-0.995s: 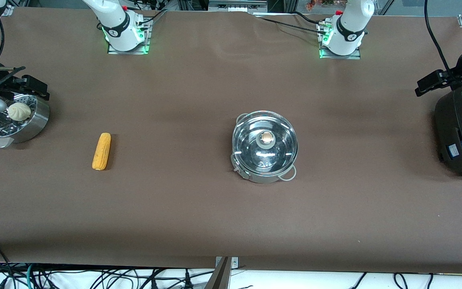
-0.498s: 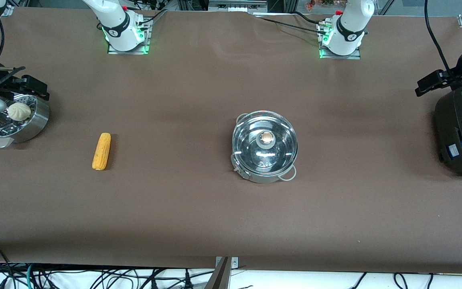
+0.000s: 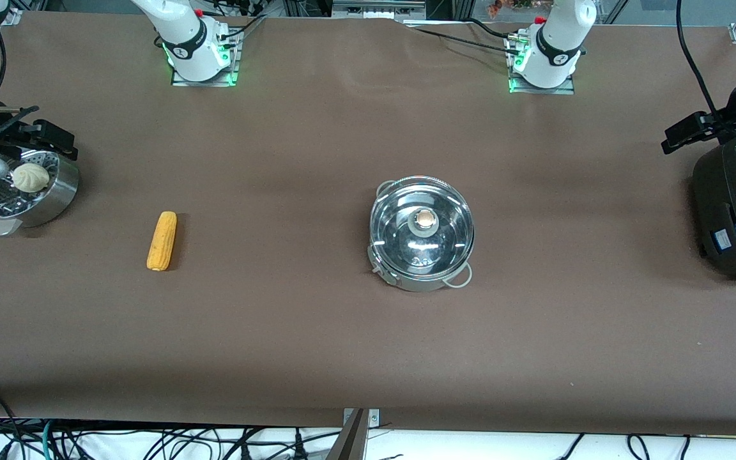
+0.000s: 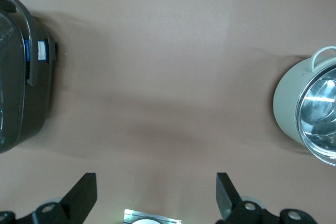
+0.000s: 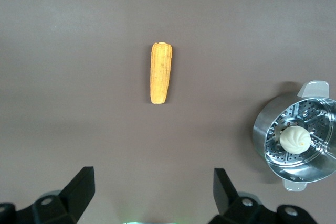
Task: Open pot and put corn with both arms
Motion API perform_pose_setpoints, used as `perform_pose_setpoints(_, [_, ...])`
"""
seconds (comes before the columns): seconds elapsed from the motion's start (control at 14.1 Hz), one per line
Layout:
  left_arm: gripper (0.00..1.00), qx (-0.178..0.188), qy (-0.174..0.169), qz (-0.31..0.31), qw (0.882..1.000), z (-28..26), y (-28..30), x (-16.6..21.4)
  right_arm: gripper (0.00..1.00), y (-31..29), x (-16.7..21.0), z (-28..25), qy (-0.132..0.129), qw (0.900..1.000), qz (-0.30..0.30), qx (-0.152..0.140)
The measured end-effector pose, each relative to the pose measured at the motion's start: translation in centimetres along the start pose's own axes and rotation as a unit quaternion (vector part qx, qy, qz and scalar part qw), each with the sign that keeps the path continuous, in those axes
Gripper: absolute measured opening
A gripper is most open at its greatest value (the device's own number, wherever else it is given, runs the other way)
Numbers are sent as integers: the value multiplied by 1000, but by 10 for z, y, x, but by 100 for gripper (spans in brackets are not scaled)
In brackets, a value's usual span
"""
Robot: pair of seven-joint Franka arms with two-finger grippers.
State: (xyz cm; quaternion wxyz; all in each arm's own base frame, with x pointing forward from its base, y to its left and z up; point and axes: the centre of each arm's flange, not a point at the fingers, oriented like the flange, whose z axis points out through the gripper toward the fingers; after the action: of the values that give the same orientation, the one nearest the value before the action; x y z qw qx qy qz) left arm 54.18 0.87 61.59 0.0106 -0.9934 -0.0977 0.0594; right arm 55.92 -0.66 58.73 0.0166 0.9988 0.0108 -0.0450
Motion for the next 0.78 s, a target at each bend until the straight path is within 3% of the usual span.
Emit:
perform_pose_setpoints(0.43, [100,-4,18,-4,1000,-15,-3,6,100,-1,7,4,9,1000,0,10])
perform_pose_setpoints(0.64, [100,-4,19,0,1000,-17,1,5,100,-5,28,44,-25,1000,-4,16])
perform_pose_setpoints(0.78, [100,-4,19,6,1000,-17,7,4,100,-6,51,80,-31,999,-6,19])
